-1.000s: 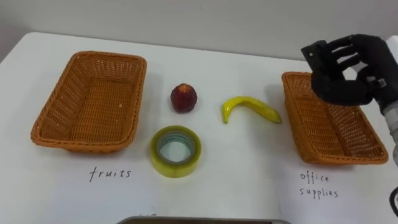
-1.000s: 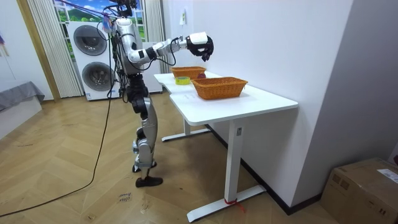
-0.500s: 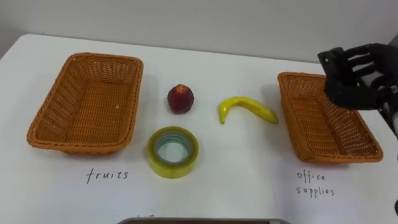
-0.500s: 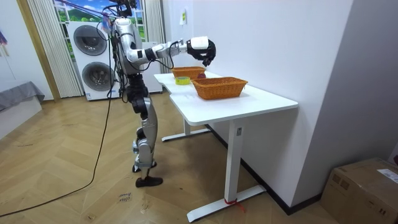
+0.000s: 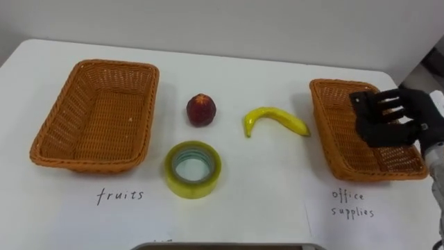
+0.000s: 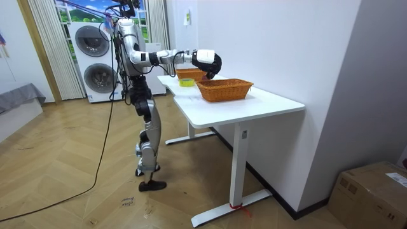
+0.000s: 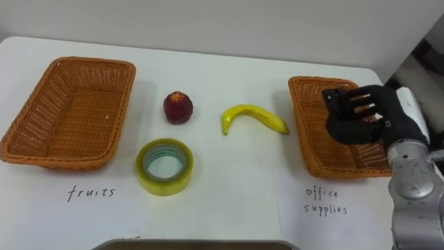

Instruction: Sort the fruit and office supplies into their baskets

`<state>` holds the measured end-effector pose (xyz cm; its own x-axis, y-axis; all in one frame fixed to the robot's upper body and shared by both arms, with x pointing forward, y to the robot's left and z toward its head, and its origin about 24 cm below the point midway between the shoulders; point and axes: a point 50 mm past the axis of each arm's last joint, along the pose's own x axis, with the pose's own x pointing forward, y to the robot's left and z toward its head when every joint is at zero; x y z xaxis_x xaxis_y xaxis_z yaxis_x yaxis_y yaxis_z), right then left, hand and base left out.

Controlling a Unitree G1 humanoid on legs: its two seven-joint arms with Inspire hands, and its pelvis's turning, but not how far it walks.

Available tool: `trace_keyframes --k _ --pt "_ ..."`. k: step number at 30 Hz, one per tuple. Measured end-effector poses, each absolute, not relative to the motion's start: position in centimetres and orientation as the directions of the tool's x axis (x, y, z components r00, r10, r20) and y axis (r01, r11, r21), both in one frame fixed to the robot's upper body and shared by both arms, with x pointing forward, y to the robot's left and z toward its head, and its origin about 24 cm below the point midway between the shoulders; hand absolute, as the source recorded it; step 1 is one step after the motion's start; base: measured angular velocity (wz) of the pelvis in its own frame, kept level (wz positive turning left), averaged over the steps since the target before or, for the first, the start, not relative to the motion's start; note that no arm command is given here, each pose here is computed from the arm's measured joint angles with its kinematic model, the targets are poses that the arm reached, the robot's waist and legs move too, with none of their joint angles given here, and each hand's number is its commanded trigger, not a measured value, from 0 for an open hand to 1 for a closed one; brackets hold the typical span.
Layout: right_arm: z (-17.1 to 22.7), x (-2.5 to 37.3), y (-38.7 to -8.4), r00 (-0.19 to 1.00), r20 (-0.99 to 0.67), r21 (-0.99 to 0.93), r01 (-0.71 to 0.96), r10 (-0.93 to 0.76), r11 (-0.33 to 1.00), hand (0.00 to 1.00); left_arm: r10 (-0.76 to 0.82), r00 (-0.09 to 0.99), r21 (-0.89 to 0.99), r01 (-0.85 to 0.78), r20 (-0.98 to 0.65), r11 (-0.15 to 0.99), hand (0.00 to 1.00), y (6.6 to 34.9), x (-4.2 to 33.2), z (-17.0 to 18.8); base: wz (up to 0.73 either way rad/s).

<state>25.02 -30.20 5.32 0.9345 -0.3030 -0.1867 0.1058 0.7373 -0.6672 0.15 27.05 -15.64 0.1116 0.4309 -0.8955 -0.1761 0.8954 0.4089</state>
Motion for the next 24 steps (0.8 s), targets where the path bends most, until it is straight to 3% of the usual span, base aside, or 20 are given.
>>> trace_keyframes --k 24 --pt "3.8 25.0 -29.5 0.921 -0.305 -0.67 -0.027 -0.241 0.742 1.0 0.44 0.16 0.412 -0.182 -0.884 0.893 0.0 27.4 1.4 -15.3 0.0"
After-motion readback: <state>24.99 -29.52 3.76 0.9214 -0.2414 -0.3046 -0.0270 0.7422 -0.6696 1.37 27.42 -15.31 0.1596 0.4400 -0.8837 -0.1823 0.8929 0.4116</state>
